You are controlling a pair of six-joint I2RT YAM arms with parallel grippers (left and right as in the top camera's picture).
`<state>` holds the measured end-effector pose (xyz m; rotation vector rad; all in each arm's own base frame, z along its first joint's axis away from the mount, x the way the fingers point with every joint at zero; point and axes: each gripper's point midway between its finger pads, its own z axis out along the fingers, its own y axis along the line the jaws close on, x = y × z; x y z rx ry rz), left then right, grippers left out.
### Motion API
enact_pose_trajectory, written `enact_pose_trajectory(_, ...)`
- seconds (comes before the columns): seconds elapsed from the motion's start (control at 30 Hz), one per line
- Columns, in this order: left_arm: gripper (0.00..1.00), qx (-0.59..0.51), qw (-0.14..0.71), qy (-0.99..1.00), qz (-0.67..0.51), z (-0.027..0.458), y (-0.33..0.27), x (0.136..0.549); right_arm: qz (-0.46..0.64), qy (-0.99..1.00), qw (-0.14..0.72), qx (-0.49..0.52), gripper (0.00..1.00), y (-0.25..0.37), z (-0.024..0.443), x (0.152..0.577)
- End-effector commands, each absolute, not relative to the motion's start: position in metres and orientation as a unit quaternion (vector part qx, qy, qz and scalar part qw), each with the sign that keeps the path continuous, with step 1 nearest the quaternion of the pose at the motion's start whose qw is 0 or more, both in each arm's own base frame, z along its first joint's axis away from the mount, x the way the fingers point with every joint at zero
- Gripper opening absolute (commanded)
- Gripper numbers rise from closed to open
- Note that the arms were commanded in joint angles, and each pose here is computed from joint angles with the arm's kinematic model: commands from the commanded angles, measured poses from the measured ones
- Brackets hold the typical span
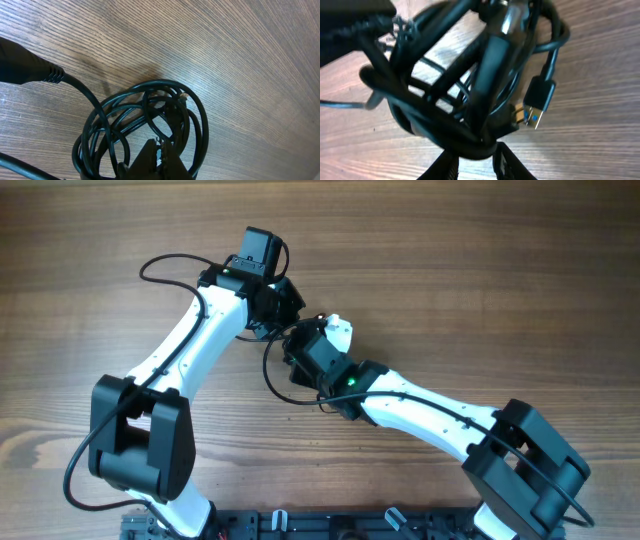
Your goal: Untangle cables
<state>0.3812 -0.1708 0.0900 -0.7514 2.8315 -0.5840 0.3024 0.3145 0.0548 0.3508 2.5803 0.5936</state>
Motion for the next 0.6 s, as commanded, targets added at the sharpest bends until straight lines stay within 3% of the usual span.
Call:
enact_pose_trajectory(0.0,0.07,-0.257,0.059,0.946,-0.186,0.076,-0.169,0.376,0.186,0.93,0.278,0.152,0.24,0.301,0.055,0.317)
enact_pose_trajectory(0.4,0.07,-0.257,0.059,0.946,-0.186,0.076,-0.169,0.376,0.223,0.926,0.266,0.146,0.22,0.316,0.06,0.317)
enact_pose_trajectory(0.57,0.07,-0.257,0.059,0.946,-0.186,0.076,-0.169,0.376,0.232,0.928,0.254,0.139,0.11,0.321,0.059,0.313)
